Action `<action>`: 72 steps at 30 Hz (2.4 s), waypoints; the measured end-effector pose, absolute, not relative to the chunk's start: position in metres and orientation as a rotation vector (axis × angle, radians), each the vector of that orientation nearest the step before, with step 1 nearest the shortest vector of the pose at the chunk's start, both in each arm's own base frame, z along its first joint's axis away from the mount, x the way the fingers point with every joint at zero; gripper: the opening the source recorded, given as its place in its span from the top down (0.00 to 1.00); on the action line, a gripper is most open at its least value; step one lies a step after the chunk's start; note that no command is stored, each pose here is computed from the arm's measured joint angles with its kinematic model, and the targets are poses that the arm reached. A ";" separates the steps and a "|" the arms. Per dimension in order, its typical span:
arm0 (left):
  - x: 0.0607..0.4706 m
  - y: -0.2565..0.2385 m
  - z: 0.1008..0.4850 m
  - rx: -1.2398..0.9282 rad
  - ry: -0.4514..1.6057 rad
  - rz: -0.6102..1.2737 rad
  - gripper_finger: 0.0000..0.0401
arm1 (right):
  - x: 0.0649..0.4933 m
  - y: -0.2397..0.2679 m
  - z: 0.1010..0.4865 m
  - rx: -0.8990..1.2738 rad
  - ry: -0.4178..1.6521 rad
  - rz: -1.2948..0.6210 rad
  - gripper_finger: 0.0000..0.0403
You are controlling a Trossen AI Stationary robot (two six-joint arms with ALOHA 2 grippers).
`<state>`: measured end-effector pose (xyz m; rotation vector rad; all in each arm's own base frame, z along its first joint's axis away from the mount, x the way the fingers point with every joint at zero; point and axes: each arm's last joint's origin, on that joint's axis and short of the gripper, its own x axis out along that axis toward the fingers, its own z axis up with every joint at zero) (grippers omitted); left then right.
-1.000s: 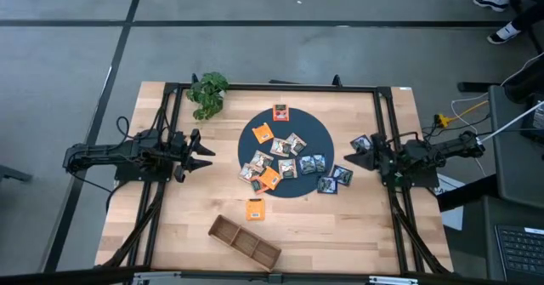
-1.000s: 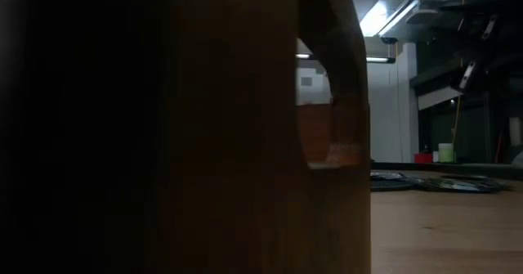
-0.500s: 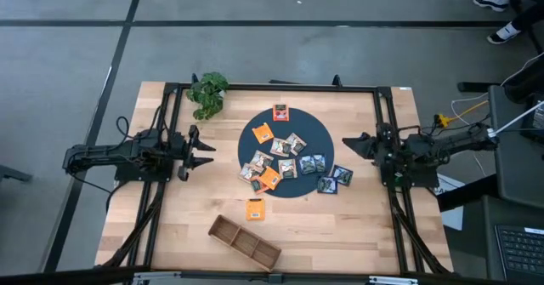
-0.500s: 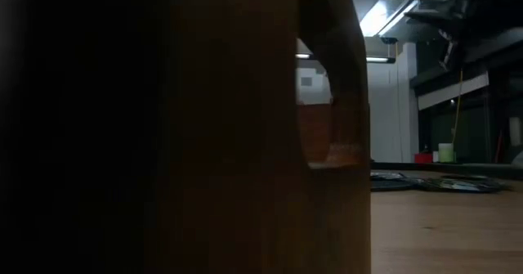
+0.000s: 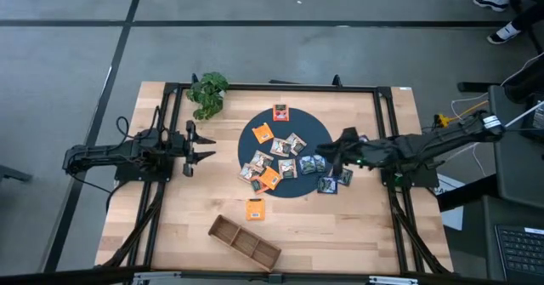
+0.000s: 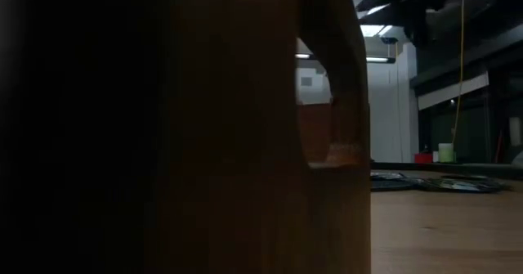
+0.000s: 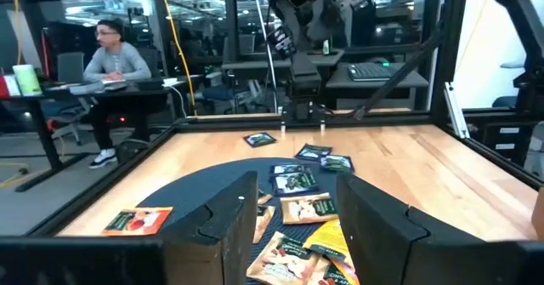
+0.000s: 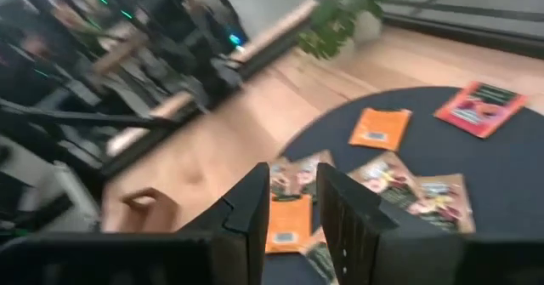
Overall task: Pick & Place Tea
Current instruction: Put the orange tea bag into the left section of the wooden organizer
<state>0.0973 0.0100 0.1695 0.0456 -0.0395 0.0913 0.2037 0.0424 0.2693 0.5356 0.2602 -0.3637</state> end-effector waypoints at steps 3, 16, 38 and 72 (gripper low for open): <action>0.097 0.009 0.173 -0.119 -0.075 0.062 0.61 | 0.217 0.046 0.268 0.513 0.297 -0.393 0.75; 0.087 0.009 0.209 -0.677 -0.475 -0.080 0.61 | 0.243 0.054 0.250 0.568 0.381 -0.424 0.75; 0.137 0.005 0.206 -0.807 0.031 0.030 0.61 | 0.305 0.069 0.229 0.471 0.626 -0.284 0.75; 0.265 -0.002 0.135 -1.072 0.677 0.228 0.61 | 0.360 0.029 0.114 0.900 0.798 -0.327 0.98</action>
